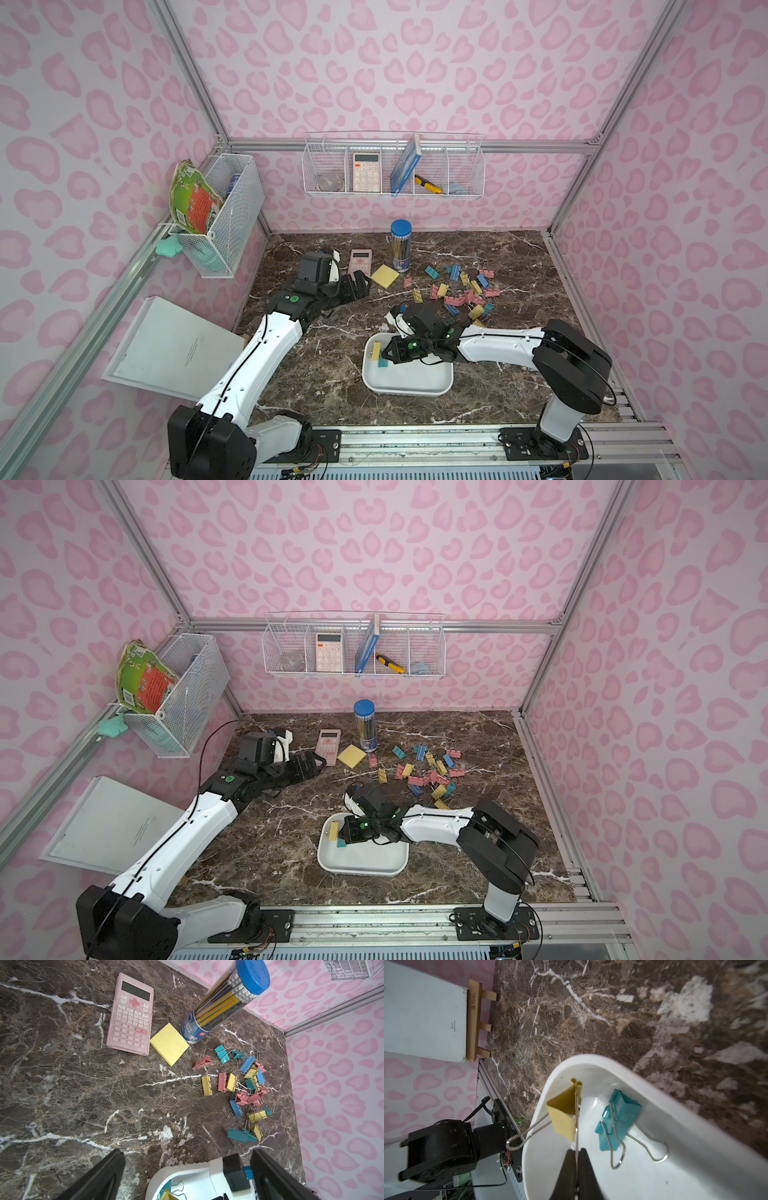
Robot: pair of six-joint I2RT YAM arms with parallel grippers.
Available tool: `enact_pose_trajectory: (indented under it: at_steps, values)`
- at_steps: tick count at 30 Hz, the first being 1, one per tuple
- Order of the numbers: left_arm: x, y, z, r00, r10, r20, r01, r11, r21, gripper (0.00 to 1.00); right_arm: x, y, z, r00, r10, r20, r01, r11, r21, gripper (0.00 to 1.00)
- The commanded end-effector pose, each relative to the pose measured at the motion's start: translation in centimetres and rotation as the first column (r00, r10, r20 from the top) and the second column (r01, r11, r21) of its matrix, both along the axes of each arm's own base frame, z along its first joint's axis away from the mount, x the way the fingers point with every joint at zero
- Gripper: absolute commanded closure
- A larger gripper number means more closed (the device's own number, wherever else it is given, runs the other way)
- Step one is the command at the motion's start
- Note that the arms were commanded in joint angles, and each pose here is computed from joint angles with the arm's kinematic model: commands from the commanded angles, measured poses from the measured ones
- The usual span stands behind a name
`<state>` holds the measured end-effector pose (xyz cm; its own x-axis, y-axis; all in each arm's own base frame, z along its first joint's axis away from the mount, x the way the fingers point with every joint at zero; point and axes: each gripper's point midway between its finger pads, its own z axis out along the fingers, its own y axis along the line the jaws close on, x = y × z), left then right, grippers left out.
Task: Put the binder clips in the storage box
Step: Place the binder clip in the storage box.
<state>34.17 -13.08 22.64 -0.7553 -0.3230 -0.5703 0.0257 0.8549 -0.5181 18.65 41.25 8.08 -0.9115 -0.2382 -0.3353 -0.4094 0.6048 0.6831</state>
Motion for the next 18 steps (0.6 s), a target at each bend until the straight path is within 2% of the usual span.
enact_pose_trajectory:
  at_steps: [1, 7, 10, 13, 15, 18]
  values:
    - [0.3, -0.2, 0.4, 1.000, -0.019, 0.014, 0.019, 1.000, 0.007, 0.01, 0.9, -0.3, 1.3, 0.997, -0.029, 0.065, 0.029, 1.000, -0.001, 0.81]
    - [1.5, -0.6, -0.3, 0.999, -0.034, -0.001, 0.034, 0.999, 0.018, 0.03, 3.7, -3.6, 5.0, 0.970, -0.165, 0.180, 0.168, 0.986, -0.002, 0.72]
    - [2.7, -2.7, 0.2, 0.991, -0.125, 0.054, 0.125, 0.992, 0.009, 0.12, 6.5, -7.3, 7.2, 0.931, -0.302, 0.206, 0.296, 0.953, 0.060, 0.65]
    - [4.4, -5.4, -0.2, 0.977, -0.202, 0.075, 0.198, 0.979, 0.052, 0.28, 10.8, -13.9, 9.3, 0.829, -0.511, 0.226, 0.496, 0.859, 0.125, 0.59]
    - [5.9, -7.2, -1.6, 0.973, -0.229, 0.011, 0.227, 0.970, 0.082, 0.35, 13.5, -19.3, 10.0, 0.727, -0.644, 0.238, 0.624, 0.765, 0.160, 0.56]
    - [8.2, -9.2, -4.2, 0.970, -0.221, -0.103, 0.231, 0.967, 0.103, 0.42, 15.6, -24.5, 10.9, 0.617, -0.747, 0.247, 0.721, 0.662, 0.202, 0.53]
